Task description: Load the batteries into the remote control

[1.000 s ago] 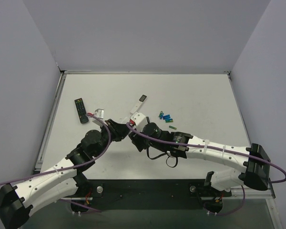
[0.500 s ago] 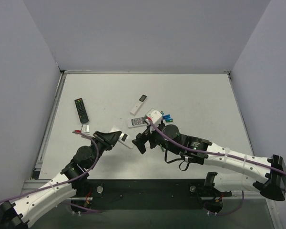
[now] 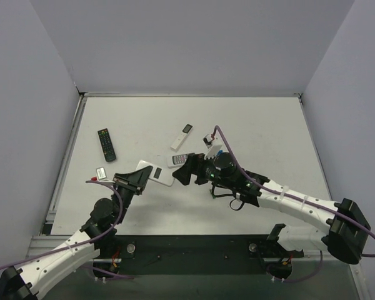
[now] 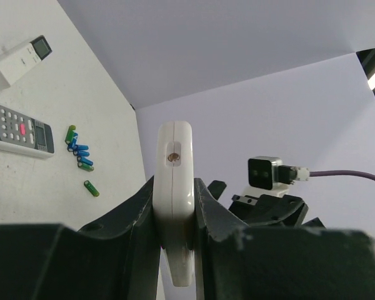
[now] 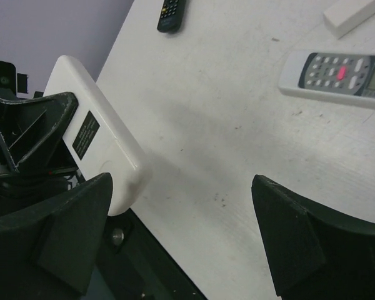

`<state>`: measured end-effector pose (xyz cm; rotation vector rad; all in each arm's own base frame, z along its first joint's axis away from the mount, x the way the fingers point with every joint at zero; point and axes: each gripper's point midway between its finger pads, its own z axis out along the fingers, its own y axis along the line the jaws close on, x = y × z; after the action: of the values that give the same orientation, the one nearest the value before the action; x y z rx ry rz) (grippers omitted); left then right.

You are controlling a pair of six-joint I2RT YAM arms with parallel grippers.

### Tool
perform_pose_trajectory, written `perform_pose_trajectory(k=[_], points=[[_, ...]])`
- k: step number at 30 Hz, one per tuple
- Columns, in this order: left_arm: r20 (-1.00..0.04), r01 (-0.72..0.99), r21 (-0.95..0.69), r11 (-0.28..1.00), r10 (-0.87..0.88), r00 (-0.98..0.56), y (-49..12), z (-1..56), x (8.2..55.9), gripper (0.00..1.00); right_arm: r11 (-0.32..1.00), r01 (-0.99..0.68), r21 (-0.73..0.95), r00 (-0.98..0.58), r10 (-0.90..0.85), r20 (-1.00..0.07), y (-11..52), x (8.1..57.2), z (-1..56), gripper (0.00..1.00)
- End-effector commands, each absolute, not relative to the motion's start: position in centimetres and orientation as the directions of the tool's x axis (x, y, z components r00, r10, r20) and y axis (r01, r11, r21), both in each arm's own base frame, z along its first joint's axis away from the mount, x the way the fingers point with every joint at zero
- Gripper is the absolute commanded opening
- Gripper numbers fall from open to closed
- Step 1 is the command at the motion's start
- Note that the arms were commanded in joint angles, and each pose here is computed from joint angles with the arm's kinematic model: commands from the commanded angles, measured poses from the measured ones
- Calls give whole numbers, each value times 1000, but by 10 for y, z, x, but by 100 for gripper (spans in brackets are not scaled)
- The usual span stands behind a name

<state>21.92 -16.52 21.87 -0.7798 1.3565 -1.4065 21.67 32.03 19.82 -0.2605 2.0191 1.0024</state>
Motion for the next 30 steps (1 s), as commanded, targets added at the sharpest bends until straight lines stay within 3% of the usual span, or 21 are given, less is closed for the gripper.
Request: perform_pose_trajectory(k=[1,10,21,25,30], points=[[-121,227,-972,55,-951,-286,-161,215,221,0,464,-473,749,-730,270,-628,355,202,222,87],[-120,238,-970,56,-958,-262,-160,222,225,0,408,-410,816,-789,290,-541,370,200,212,75],[-117,271,-961,47,-961,-249,-160,233,226,0,450,-362,817,-809,284,-515,369,204,191,50],[-100,295,-955,27,-967,-236,-156,239,225,0,469,-323,822,-817,300,-493,364,207,181,36],[-73,310,-951,11,-979,-192,-144,243,224,0,484,-298,823,-827,300,-475,360,207,171,28]])
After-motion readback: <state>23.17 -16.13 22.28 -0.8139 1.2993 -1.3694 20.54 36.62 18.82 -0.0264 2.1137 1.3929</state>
